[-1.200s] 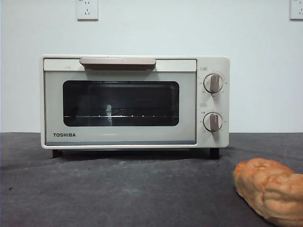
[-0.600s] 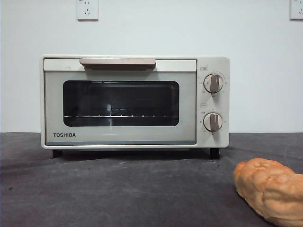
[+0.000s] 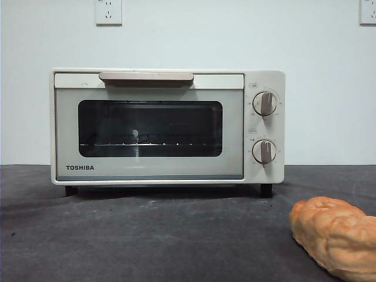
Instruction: The left arm flap open the oven, the right arm pick bread and place it into oven, the left arm flap close the oven
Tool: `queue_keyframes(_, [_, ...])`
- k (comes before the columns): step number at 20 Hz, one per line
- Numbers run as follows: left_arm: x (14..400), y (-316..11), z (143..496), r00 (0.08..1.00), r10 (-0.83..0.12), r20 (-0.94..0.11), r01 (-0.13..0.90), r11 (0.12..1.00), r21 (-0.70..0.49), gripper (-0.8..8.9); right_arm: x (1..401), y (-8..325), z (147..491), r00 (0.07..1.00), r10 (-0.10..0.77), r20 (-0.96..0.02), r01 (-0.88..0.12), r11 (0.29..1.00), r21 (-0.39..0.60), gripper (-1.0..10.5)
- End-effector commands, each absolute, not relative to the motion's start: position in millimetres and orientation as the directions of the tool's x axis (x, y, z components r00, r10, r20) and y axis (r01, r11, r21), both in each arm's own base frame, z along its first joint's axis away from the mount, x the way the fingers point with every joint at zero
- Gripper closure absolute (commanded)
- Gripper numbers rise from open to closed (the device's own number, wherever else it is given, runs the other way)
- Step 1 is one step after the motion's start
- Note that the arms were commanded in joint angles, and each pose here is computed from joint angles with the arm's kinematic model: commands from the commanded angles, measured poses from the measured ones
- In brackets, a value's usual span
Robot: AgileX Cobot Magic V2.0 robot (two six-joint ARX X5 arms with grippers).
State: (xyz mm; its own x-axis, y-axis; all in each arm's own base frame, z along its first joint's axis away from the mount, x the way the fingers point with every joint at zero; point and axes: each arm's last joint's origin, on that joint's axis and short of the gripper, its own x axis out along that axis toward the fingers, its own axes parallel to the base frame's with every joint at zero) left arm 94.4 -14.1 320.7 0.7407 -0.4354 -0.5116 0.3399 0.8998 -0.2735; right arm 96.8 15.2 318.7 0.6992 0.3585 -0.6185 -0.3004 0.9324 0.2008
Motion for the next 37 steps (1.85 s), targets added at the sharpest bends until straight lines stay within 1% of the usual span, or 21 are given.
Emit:
queue_keyframes(1, [94,-14,327,0.750,-0.441,-0.493,0.357,0.897,-0.259,7.97,97,15,324,0.711,0.362,-0.602,-0.300,0.931,0.206,4.7])
queue_keyframes(2, [94,-14,327,0.750,-0.441,-0.493,0.357,0.897,-0.259,7.97,97,15,324,0.710,0.365,-0.602,-0.291,0.931,0.221,4.3])
queue_keyframes(6, [94,-14,327,0.750,-0.441,-0.493,0.359,0.897,-0.256,7.97,97,18,324,0.689,0.415,-0.594,-0.309,0.910,0.277,4.5])
queue_keyframes(7, [94,-14,327,0.750,-0.441,-0.493,0.359,0.897,-0.256,7.97,98,19,323,0.676,0.423,-0.603,-0.308,0.906,0.291,4.6])
queue_keyframes(10, [94,-14,327,0.750,-0.441,-0.493,0.359,0.897,-0.256,7.97,102,25,316,0.612,0.463,-0.641,-0.322,0.886,0.333,4.7])
queue_keyframes(13, [94,-14,327,0.750,-0.441,-0.493,0.359,0.897,-0.256,7.97,107,33,297,0.562,0.504,-0.656,-0.329,0.863,0.383,4.7])
queue_keyframes(17, [94,-14,327,0.750,-0.441,-0.493,0.359,0.897,-0.256,7.97,113,47,260,0.493,0.548,-0.676,-0.319,0.836,0.446,4.7])
queue_keyframes(19, [94,-14,327,0.750,-0.441,-0.493,0.359,0.897,-0.256,7.97,114,55,241,0.473,0.549,-0.689,-0.305,0.836,0.456,4.7])
queue_keyframes(22, [94,-14,327,0.750,-0.441,-0.493,0.359,0.897,-0.256,7.97,115,69,220,0.448,0.527,-0.722,-0.295,0.850,0.437,4.7])
queue_keyframes(27, [94,-14,327,0.750,-0.441,-0.493,0.359,0.897,-0.257,7.97,124,97,204,0.471,0.425,-0.773,-0.289,0.902,0.320,4.7])
queue_keyframes(30, [94,-14,327,0.750,-0.441,-0.494,0.359,0.897,-0.257,7.97,133,114,192,0.475,0.381,-0.793,-0.282,0.920,0.273,4.7])
queue_keyframes(35, [94,-14,327,0.749,-0.441,-0.494,0.360,0.897,-0.257,7.97,142,130,174,0.444,0.349,-0.825,-0.270,0.930,0.248,4.7])
queue_keyframes(37, [94,-14,327,0.749,-0.441,-0.494,0.360,0.897,-0.257,7.97,143,133,169,0.441,0.319,-0.839,-0.265,0.939,0.218,4.7])
